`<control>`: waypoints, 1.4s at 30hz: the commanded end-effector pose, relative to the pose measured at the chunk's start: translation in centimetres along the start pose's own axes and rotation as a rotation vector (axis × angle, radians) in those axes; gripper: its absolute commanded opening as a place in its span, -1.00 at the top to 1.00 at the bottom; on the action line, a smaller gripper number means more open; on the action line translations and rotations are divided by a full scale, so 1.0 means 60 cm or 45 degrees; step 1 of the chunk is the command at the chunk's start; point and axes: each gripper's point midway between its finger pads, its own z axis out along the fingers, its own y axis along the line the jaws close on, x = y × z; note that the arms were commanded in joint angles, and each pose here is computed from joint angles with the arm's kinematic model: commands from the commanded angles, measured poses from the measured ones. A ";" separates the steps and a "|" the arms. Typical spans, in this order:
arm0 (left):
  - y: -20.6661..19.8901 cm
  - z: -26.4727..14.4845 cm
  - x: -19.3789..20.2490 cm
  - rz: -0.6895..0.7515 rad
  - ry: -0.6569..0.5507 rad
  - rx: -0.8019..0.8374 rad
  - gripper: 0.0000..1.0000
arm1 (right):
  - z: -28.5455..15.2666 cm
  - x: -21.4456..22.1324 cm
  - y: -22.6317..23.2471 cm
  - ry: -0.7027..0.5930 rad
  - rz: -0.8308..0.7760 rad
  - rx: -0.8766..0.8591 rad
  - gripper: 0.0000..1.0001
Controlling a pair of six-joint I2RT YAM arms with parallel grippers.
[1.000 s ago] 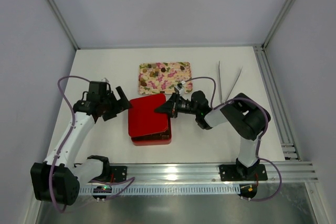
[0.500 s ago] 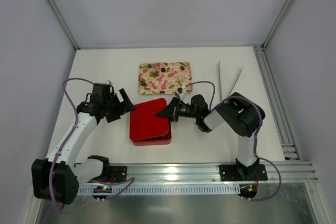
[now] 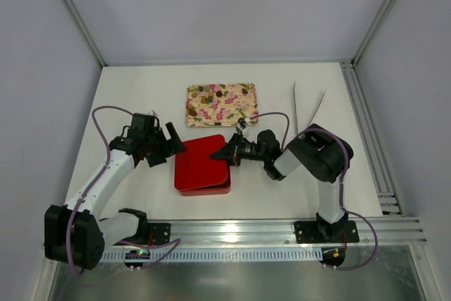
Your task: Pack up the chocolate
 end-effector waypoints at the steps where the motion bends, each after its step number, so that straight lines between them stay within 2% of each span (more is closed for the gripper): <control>1: -0.011 0.006 -0.011 0.005 -0.038 0.028 -0.78 | -0.004 -0.003 0.026 -0.033 -0.101 -0.104 0.82; 10: -0.012 0.017 -0.004 0.023 -0.012 0.018 -0.74 | -0.022 -0.006 0.021 -0.064 -0.095 -0.099 0.52; 18: -0.015 0.030 0.008 0.039 0.015 0.010 -0.73 | -0.040 -0.013 0.020 -0.094 -0.100 -0.097 0.39; 42: -0.027 0.047 0.034 0.087 0.071 -0.002 -0.71 | -0.110 -0.024 -0.023 -0.172 -0.107 0.024 0.34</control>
